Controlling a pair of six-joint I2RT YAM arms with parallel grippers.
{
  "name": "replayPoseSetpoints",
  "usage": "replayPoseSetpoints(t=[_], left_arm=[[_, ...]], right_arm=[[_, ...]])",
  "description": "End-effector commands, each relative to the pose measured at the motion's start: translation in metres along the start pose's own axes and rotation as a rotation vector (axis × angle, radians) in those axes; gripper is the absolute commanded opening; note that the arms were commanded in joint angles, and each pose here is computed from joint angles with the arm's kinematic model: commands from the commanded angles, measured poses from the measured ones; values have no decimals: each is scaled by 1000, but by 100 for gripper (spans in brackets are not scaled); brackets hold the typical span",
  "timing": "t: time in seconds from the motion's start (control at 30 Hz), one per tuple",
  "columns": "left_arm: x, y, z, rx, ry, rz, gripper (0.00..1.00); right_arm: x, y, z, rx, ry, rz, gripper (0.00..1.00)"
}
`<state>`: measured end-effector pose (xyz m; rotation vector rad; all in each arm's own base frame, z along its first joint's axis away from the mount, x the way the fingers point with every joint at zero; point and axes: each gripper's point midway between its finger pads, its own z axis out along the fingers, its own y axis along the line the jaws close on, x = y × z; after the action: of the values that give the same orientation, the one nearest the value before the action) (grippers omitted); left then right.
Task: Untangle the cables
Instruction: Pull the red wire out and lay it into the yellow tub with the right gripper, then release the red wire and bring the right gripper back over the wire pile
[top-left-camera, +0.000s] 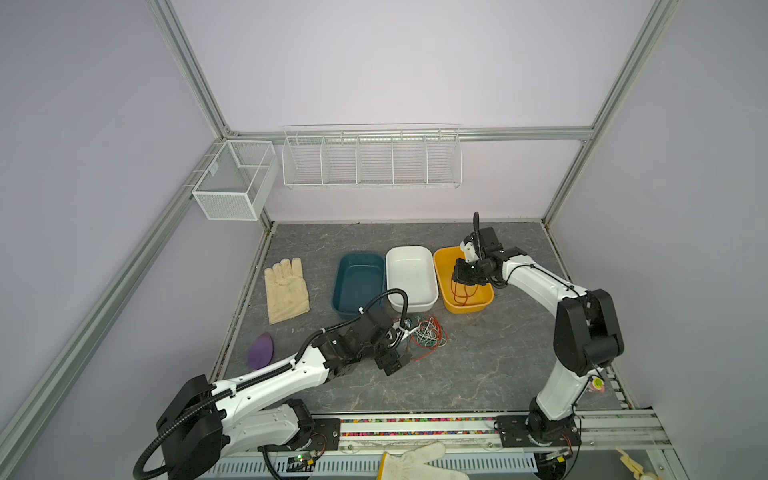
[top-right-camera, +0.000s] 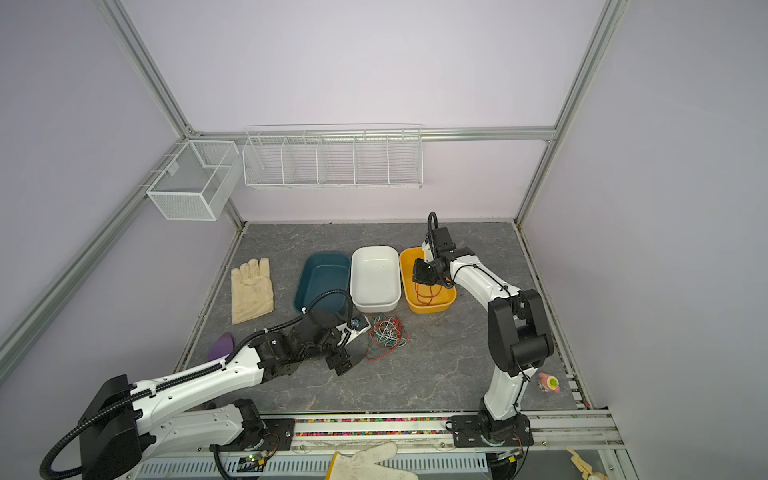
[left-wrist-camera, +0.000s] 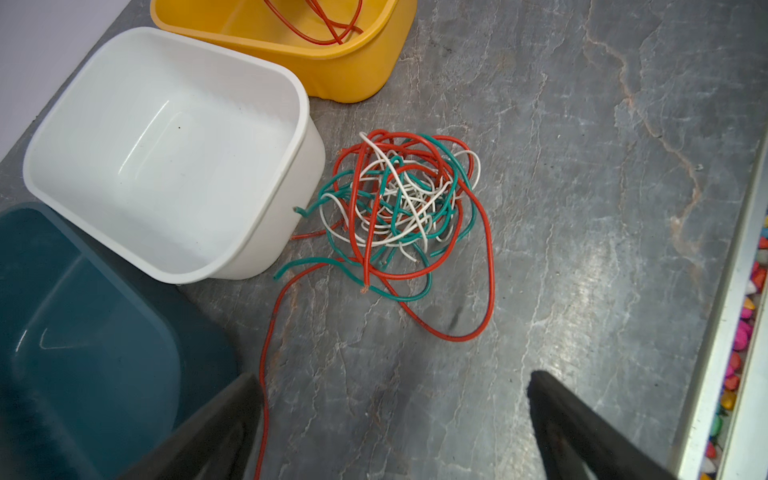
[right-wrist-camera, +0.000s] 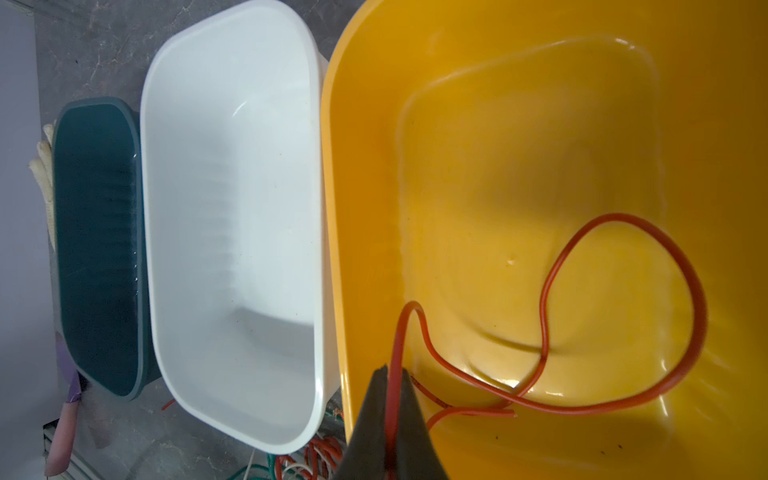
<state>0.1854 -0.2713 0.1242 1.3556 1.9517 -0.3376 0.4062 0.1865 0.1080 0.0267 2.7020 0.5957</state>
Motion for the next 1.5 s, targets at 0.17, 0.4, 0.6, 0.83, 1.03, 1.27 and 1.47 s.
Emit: replayPoseSetpoints(t=[0.17,0.4,0.6,0.83,1.03,1.27,1.47], left_arm=[[-13,3,-7,-13,-19,28,99],[-14,2,-9,-17,-10,33,99],[-6,5,-22,-108,132,113,99],[12,0,-29,-151,281,73,99],[10,-4,-35,-165,255,38,99],[13,-13,-29,-123,205,51,99],[14,-5,-35,-167,182,60,99]], right_arm=[[-6,-4,-10,46,-2,0,13],[-8,-2,-27,65,-27,1,46],[0,15,-58,35,-59,-35,63],[55,60,-89,-65,-75,-167,74],[114,72,-101,-159,-56,-198,82],[169,74,-91,-210,0,-195,82],[183,75,-75,-206,23,-172,77]])
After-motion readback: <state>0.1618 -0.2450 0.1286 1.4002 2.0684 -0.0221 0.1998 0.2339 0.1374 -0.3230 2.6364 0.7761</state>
